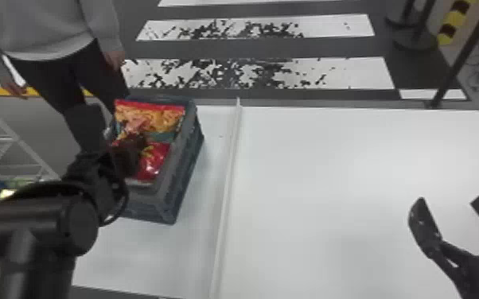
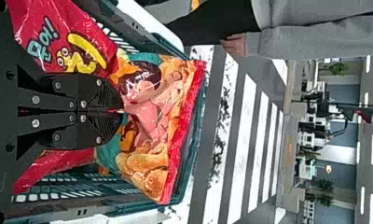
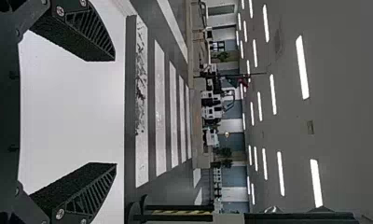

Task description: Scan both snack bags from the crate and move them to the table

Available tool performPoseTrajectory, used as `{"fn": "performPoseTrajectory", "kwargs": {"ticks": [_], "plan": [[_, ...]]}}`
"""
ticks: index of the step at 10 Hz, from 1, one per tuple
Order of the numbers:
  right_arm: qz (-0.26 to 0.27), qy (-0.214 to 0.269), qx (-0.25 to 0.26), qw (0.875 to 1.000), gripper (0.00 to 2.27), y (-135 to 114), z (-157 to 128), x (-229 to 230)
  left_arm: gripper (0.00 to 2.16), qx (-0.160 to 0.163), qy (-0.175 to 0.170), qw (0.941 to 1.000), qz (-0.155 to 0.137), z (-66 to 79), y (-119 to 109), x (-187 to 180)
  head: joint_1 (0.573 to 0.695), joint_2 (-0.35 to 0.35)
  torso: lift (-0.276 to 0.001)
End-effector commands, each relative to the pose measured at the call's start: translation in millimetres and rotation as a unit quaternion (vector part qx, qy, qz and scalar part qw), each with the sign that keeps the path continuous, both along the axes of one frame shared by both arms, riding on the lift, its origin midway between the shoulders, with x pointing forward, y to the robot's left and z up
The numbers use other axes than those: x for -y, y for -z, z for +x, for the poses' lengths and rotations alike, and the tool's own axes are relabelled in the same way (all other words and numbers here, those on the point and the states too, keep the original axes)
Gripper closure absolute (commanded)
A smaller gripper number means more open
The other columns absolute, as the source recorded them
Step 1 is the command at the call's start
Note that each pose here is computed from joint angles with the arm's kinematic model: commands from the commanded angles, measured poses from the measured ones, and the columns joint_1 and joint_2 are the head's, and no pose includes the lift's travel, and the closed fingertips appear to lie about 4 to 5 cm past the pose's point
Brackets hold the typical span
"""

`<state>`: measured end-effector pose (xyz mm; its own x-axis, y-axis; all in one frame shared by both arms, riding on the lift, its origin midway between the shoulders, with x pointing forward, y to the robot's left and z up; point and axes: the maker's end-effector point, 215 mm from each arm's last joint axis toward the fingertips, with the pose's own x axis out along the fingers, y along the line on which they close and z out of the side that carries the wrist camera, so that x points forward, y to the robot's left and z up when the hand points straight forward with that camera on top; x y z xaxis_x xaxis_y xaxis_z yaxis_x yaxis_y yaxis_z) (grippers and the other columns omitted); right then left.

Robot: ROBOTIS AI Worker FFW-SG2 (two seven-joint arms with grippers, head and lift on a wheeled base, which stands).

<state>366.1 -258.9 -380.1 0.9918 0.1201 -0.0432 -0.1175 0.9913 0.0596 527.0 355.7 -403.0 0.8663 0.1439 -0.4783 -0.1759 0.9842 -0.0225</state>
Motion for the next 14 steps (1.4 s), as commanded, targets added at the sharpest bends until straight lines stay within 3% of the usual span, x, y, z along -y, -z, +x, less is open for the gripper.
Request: {"fn": "performPoseTrajectory", "kwargs": {"ticks": [1,5,7,10,12,14], "plan": [[-0.001,0.002,0.003,1.000,0.12,-1,-1,2,2.13,0.025,-0.005,0.9995,0.017,1.5,-18,2,0.695,0.121,-0.087],[-0.001,0.005,0.012,1.000,0.12,-7,-3,5,2.13,0.076,-0.026,0.9960,0.039,-3.1,-61,-1,0.695,0.122,-0.087],[-0.001,0.007,0.020,1.000,0.12,-12,0,6,2.13,0.099,-0.019,0.9940,0.043,-17.6,-88,9,0.695,0.118,-0.087],[-0.001,0.017,0.033,0.999,0.12,-25,7,14,2.13,0.132,0.056,0.9895,-0.015,-41.3,-124,73,0.695,0.066,-0.087],[-0.002,0.019,0.036,0.999,0.12,-28,10,15,2.13,0.123,0.118,0.9836,-0.060,-51.4,-116,137,0.695,0.013,-0.087],[-0.003,0.025,0.037,0.999,0.12,-29,11,20,2.13,0.105,0.194,0.9703,-0.100,-63.8,-101,217,0.695,-0.085,-0.087]]}}
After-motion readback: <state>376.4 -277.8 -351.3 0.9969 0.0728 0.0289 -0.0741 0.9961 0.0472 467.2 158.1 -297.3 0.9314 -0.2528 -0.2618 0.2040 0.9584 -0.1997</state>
